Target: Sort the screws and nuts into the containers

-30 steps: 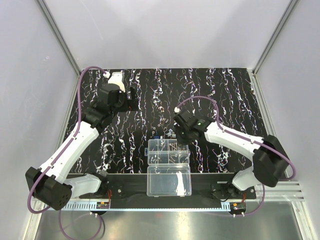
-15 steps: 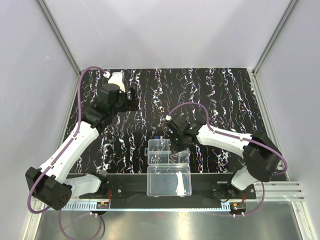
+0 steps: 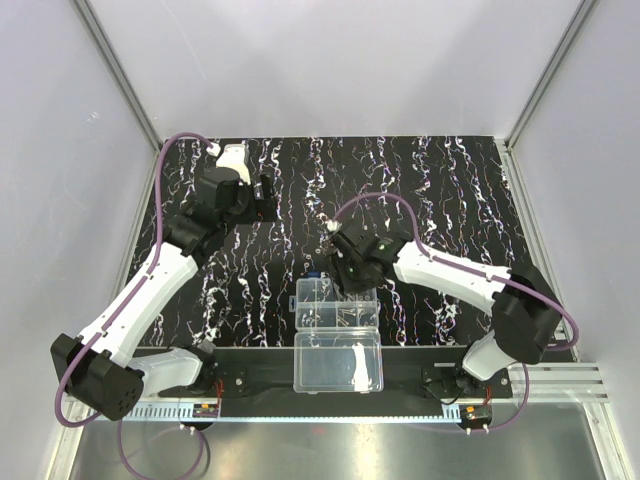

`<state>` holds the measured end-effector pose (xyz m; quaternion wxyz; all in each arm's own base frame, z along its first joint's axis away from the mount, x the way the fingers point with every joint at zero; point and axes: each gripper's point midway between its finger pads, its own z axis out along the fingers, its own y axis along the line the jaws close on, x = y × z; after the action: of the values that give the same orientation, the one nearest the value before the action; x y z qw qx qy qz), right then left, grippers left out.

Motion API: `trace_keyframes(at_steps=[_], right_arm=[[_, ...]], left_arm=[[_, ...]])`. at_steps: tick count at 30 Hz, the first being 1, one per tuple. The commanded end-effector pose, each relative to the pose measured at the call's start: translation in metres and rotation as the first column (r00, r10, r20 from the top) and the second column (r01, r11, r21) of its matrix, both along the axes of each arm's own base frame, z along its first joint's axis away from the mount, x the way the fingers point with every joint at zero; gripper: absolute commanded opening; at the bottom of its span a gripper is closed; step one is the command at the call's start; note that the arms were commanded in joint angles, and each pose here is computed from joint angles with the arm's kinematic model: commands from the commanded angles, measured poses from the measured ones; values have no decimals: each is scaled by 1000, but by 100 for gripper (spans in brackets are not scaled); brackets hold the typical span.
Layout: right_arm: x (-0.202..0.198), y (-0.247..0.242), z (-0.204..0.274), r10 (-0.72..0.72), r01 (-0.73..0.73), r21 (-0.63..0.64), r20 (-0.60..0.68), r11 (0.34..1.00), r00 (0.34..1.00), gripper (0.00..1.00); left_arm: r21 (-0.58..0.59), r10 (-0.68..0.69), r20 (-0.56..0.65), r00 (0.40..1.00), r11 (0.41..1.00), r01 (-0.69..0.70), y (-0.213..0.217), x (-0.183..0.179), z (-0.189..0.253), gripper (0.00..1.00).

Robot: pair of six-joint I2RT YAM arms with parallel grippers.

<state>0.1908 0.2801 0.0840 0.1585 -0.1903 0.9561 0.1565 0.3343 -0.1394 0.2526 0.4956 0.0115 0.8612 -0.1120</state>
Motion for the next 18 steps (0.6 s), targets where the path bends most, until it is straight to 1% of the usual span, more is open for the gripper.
trace_keyframes(at_steps=[1,3,4,5,7,8,9,11,12,14,18], right_arm=[[56,-6,55,-110,111,7,207,994,972,62],[88,-6,70,-180,180,23,262,983,948,60],[107,-13,74,-240,239,38,272,970,932,59],[124,-11,73,-275,273,47,276,961,921,57],[148,-11,71,-349,339,84,262,937,900,55],[167,-16,62,-389,384,74,254,921,886,53],[179,-22,57,-421,422,58,271,905,865,51],[202,-25,42,-437,451,21,285,892,853,50],[209,-34,36,-449,478,-21,309,878,838,49],[223,-35,27,-442,489,-67,332,870,833,49],[232,-36,14,-424,483,-107,344,869,838,48]], left_arm=[[-27,3,66,998,1000,-1,-2,3,28,99],[-30,1,67,998,1000,1,-2,3,28,99],[-32,1,71,997,999,1,-2,3,29,99],[-31,2,73,997,1000,0,-2,2,30,99],[-30,4,78,997,1000,-2,-1,2,31,99],[-32,8,79,997,999,-5,0,2,32,99],[-32,8,82,997,999,-5,0,1,33,99],[-34,11,86,996,999,-8,1,1,34,99],[-33,10,88,996,999,-7,1,1,34,99],[-29,12,91,996,1000,-10,2,1,35,99],[-16,26,98,995,1000,-25,6,1,36,99]])
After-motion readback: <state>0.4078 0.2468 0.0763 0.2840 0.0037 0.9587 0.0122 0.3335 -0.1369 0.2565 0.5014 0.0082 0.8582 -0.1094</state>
